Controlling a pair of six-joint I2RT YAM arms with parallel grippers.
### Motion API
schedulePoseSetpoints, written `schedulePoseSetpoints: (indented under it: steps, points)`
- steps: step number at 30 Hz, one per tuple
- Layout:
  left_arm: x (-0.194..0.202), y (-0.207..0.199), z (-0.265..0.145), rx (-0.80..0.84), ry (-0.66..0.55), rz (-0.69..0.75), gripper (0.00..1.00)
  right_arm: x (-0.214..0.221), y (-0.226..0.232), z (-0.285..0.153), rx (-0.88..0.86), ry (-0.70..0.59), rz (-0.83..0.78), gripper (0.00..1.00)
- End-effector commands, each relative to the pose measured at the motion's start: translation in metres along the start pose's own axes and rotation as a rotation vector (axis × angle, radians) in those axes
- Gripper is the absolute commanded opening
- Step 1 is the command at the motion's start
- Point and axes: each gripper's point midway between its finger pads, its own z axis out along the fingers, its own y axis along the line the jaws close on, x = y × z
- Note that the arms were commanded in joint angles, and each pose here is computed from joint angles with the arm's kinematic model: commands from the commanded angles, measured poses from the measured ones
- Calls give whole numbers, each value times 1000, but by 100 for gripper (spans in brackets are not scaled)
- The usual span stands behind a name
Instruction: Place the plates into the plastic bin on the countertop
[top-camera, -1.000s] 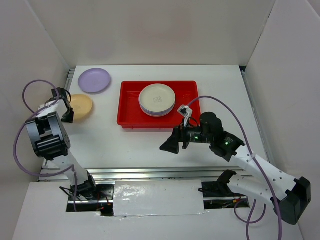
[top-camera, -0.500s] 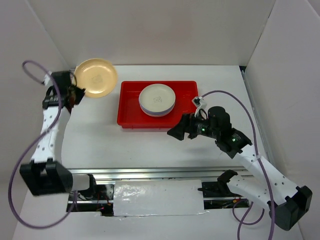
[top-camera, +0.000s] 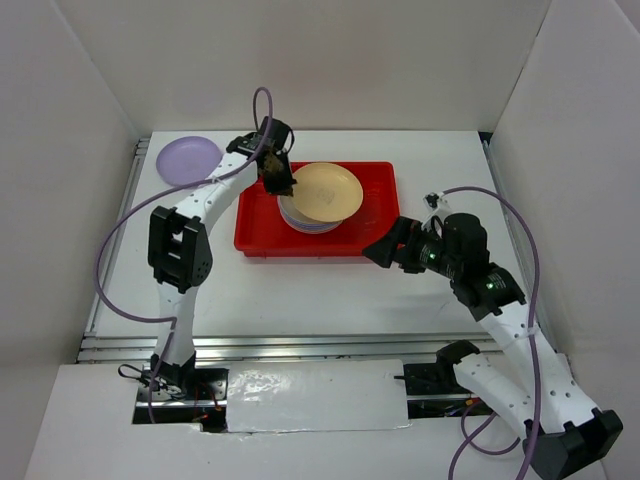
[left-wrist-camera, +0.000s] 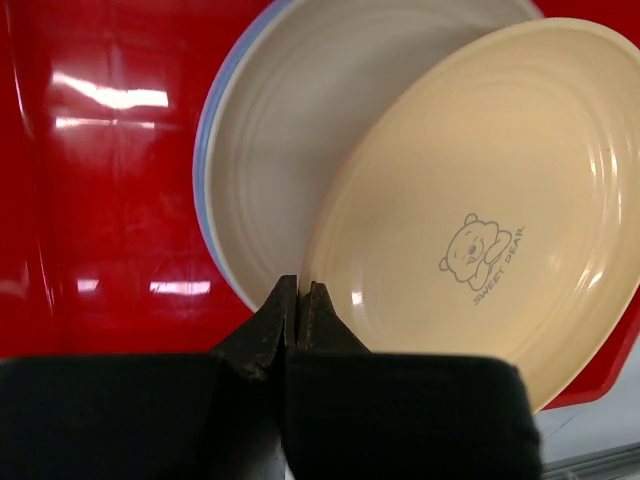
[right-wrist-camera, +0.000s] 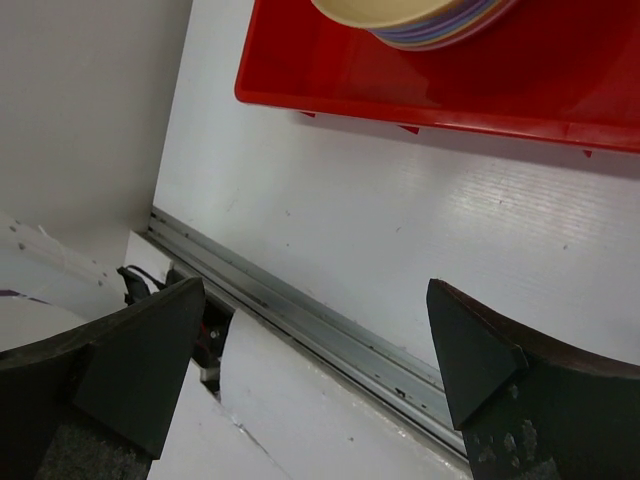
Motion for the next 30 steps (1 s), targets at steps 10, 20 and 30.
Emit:
schedulePoseSetpoints:
  steps: [10,20,30]
  points:
    - [-23,17,-17,-13,-59,-45,2,-8,13,-12,-46,-9,-12,100]
    - [-56,1,-118,59,-306,-19,99,-7,12,-6,-50,15,-24,100]
    - [-73,224,-57,-178,-303,-553,99,3,12,2,-104,37,-12,100]
